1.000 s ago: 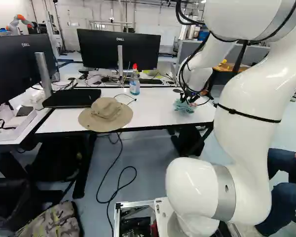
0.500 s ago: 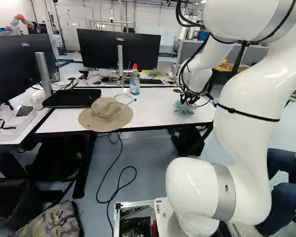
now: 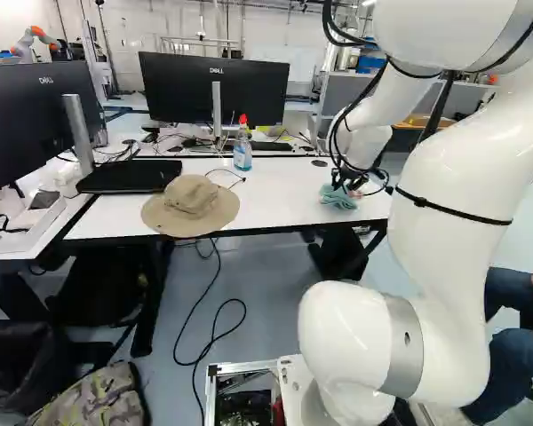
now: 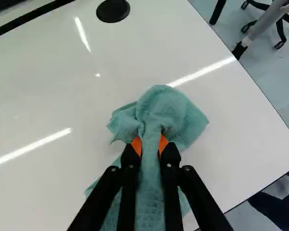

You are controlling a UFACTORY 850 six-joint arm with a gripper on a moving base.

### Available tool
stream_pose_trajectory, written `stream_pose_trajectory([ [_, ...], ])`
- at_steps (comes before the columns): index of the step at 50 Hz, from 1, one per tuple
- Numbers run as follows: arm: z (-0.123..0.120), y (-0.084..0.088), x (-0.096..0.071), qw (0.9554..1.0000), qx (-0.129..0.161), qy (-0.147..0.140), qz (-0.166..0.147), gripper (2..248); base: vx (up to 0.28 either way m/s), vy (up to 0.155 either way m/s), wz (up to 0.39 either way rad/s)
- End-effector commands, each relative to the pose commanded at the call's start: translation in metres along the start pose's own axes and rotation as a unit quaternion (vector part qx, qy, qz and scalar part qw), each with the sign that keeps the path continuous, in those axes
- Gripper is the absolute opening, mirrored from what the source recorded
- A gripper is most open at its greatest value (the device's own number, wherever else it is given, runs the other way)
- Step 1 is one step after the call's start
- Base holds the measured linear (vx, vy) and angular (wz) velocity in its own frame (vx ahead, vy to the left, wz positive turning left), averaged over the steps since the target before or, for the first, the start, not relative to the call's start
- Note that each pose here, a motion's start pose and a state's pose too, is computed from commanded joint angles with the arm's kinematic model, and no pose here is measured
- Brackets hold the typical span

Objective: Clean the table with the green towel

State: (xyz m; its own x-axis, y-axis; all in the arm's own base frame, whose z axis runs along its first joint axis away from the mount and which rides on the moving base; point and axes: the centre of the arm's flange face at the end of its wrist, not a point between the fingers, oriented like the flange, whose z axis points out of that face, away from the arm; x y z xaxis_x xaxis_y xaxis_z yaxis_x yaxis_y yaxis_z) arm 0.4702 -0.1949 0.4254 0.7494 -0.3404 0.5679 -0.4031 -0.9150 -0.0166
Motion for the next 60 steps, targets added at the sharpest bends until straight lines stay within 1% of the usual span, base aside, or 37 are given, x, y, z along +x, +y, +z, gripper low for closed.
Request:
stream_pose_trajectory([
  [13,0.0,0.0,-0.0001,1.0,0.0,0.0,0.0,57,0.0,0.0,0.0],
  [26,0.0,0.0,-0.0021,0.9999,0.0,-0.012,0.0,57,0.0,0.0,0.0],
  [39,0.0,0.0,-0.0025,0.9999,0.0,-0.014,0.0,57,0.0,0.0,0.0],
  [49,-0.0001,0.0,-0.004,0.9998,0.0,-0.022,0.0,57,0.0,0.0,0.0],
  [60,-0.0001,0.0,-0.004,0.9998,0.0,-0.022,0.0,57,0.0,0.0,0.0],
])
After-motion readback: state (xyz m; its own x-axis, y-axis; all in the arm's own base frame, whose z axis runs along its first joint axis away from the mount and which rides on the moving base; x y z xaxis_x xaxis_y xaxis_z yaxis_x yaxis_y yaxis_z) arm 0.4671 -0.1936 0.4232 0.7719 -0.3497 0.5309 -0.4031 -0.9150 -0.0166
